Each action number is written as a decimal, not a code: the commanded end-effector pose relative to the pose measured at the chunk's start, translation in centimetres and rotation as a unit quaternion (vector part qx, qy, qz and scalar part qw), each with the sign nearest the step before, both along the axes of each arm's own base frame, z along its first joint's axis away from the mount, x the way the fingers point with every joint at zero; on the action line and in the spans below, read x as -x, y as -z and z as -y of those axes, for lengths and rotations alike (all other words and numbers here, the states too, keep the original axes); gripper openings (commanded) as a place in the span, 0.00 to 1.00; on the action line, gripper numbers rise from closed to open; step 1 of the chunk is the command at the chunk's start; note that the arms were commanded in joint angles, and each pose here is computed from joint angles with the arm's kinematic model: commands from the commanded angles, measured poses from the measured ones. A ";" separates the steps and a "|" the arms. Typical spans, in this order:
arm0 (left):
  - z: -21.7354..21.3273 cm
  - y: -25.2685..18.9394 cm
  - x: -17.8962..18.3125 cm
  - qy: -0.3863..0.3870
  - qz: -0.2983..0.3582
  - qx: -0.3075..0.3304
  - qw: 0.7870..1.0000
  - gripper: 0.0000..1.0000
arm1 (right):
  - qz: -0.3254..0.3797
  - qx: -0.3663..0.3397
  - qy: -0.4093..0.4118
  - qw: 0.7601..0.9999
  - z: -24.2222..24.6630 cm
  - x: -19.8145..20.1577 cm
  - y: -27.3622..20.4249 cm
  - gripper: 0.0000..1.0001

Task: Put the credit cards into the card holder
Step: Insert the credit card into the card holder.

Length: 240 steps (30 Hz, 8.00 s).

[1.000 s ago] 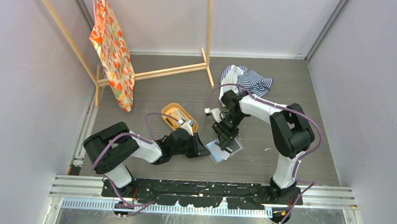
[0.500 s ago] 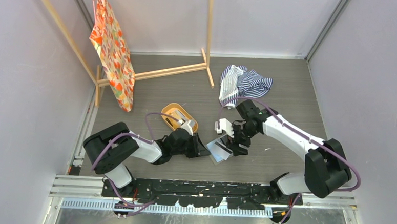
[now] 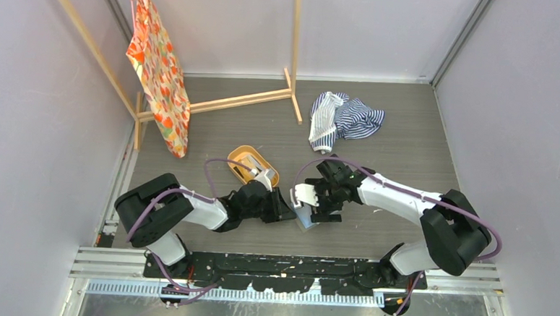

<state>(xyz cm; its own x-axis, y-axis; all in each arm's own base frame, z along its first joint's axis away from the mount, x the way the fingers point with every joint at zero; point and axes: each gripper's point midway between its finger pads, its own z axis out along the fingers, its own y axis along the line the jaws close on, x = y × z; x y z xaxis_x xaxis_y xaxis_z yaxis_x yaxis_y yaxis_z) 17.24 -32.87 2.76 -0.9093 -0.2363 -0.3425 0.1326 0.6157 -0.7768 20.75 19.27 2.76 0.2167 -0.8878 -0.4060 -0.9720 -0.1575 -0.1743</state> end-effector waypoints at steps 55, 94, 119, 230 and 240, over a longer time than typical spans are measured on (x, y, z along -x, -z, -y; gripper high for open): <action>0.7 1.4 -0.6 -0.003 0.006 0.006 1.000 0.24 | -0.009 -0.044 0.154 0.987 -4.3 -1.6 -1.7 0.81; 0.6 0.3 -0.7 0.002 0.016 -0.004 1.000 0.25 | -0.003 0.013 0.069 0.997 -0.9 -0.8 -0.4 0.86; 0.7 1.2 -0.6 0.003 0.010 -0.001 1.000 0.25 | -0.037 -0.010 0.130 0.991 -3.7 -0.6 -1.2 0.72; 0.5 2.1 -2.8 -0.039 0.005 0.005 0.999 0.27 | -0.503 -0.104 0.508 0.691 -0.8 -4.6 -0.1 0.01; -0.8 0.8 -2.3 -0.041 0.022 -0.006 0.999 0.31 | -0.497 -0.126 0.542 0.665 -0.6 -5.1 0.2 0.01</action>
